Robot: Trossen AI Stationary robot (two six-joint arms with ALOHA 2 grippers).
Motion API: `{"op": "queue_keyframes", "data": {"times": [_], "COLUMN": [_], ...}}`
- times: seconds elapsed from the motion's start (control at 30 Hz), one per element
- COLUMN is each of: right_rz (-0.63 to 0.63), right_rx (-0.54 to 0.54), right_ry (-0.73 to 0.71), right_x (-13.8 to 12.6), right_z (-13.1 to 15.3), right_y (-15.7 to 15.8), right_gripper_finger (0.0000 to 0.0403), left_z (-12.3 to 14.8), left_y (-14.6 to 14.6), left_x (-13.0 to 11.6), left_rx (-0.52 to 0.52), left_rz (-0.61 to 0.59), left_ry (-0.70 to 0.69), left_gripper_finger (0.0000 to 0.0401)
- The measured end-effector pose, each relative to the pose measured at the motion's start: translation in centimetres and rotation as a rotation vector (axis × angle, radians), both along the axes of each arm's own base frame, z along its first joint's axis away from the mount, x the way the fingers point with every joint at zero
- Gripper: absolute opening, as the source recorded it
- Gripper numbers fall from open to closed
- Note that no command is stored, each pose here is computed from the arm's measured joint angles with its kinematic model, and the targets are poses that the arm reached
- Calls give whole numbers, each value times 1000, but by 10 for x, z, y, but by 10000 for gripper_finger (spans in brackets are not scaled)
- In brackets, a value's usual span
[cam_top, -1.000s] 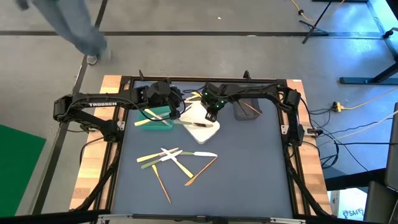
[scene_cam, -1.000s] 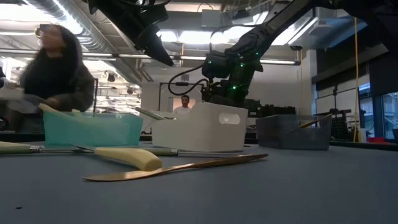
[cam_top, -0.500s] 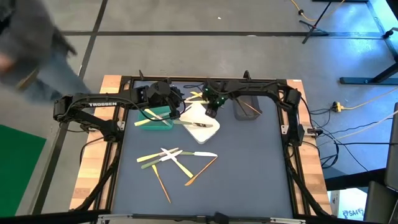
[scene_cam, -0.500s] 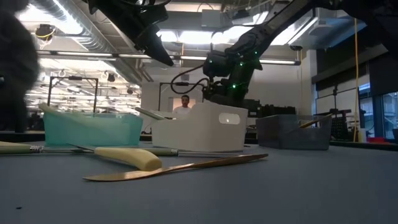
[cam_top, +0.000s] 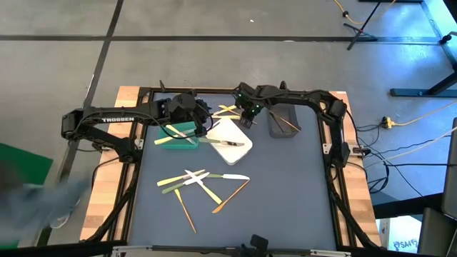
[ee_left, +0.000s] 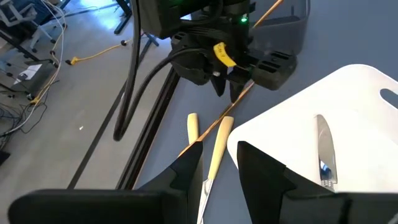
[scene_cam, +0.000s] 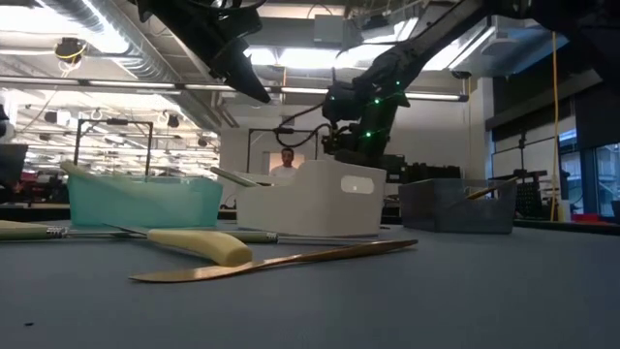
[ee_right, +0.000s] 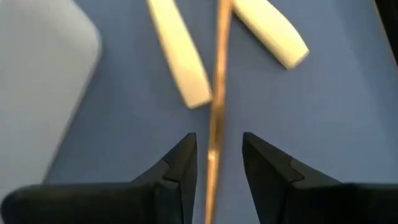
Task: Sort silverware by color (type)
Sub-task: Put the top gold table knife into the black bin
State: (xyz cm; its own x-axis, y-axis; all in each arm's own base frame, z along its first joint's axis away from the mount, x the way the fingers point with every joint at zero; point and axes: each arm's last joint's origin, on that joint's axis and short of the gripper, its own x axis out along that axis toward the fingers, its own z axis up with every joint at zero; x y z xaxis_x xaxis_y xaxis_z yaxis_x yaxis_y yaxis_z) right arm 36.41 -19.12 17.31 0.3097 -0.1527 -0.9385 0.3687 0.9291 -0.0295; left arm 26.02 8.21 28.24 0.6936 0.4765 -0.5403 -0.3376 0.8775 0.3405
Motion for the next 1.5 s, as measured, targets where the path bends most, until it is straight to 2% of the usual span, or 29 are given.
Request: {"op": "queue_keyframes", "data": {"times": [0.73, 0.93, 1.5], "right_rz": [1, 11, -3], "right_rx": [24, 11, -30], "right_ry": [46, 41, 52], "right_x": [-3, -3, -4], "right_z": [-16, -25, -26], "right_y": [2, 8, 7], "right_gripper_finger": [117, 117, 117], "left_z": [0, 0, 0], "left_y": [0, 0, 0], "left_x": [0, 0, 0], "left_rx": [0, 0, 0], "left_rz": [0, 0, 0], "left_ry": [2, 2, 2], "left_gripper_finger": [93, 93, 93]}}
